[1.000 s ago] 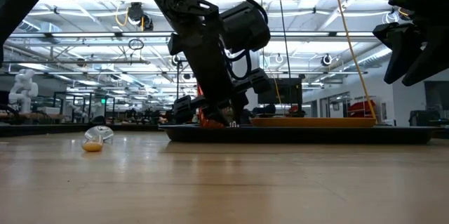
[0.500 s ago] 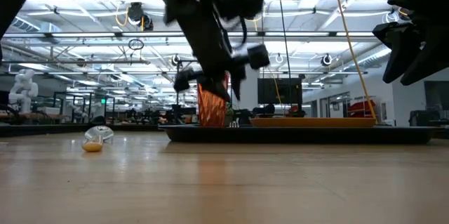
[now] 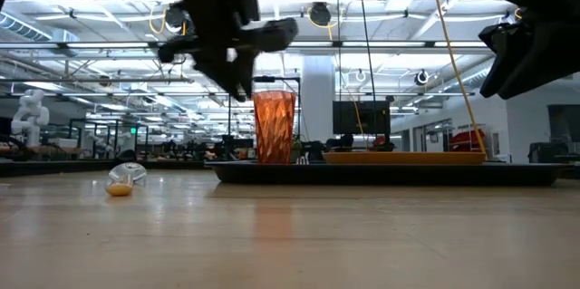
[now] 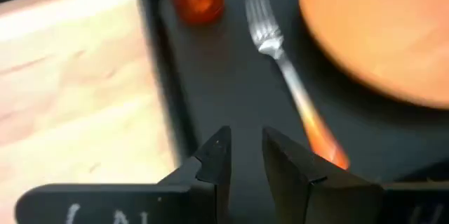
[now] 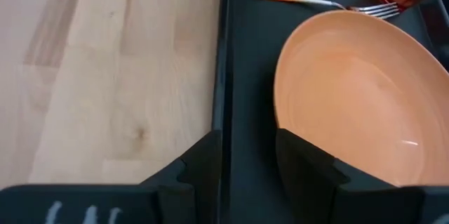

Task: Pick and place plate/cup/fork/spoon on tray
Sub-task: Put the yellow spoon on the black serving tray to the left of the orange fork

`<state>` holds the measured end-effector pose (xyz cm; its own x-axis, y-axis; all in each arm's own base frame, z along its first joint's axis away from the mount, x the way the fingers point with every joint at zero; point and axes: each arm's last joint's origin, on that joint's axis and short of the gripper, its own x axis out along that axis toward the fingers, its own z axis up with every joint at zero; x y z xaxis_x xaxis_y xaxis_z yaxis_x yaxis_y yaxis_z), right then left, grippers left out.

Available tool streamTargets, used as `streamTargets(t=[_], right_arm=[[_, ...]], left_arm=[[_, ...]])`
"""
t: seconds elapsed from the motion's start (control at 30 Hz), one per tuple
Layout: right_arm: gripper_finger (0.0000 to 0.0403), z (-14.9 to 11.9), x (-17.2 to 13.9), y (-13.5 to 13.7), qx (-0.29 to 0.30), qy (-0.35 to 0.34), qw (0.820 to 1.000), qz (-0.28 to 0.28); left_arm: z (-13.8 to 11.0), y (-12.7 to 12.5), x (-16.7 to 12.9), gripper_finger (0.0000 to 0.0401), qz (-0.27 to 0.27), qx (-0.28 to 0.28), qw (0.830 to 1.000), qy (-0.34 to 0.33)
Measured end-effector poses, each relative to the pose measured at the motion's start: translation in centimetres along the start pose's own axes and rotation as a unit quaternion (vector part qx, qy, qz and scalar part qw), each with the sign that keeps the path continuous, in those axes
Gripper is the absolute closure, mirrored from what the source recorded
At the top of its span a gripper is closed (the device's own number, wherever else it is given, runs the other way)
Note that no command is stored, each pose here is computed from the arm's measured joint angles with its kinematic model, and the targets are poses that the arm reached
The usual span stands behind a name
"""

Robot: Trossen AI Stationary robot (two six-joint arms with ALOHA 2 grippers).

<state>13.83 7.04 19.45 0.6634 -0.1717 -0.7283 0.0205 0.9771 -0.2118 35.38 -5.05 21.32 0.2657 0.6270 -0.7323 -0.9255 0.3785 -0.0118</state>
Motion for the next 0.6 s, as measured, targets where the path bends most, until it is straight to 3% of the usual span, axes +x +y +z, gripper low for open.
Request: streamTargets(t=[0.2,0.6], right_arm=[[0.0273,0.9,0.1,0.0,0.023,-0.037,0.999,0.008],[0.0273,1.8,0.3,-0.4,0.109,-0.067,0.992,0.008]], left_arm=[[-3.2,1.1,-2.2,0.0315,0.036,0.012,0.999,0.012],[-8.9,4.0,-2.3,0.0315,0.103,-0.097,0.985,0.097]])
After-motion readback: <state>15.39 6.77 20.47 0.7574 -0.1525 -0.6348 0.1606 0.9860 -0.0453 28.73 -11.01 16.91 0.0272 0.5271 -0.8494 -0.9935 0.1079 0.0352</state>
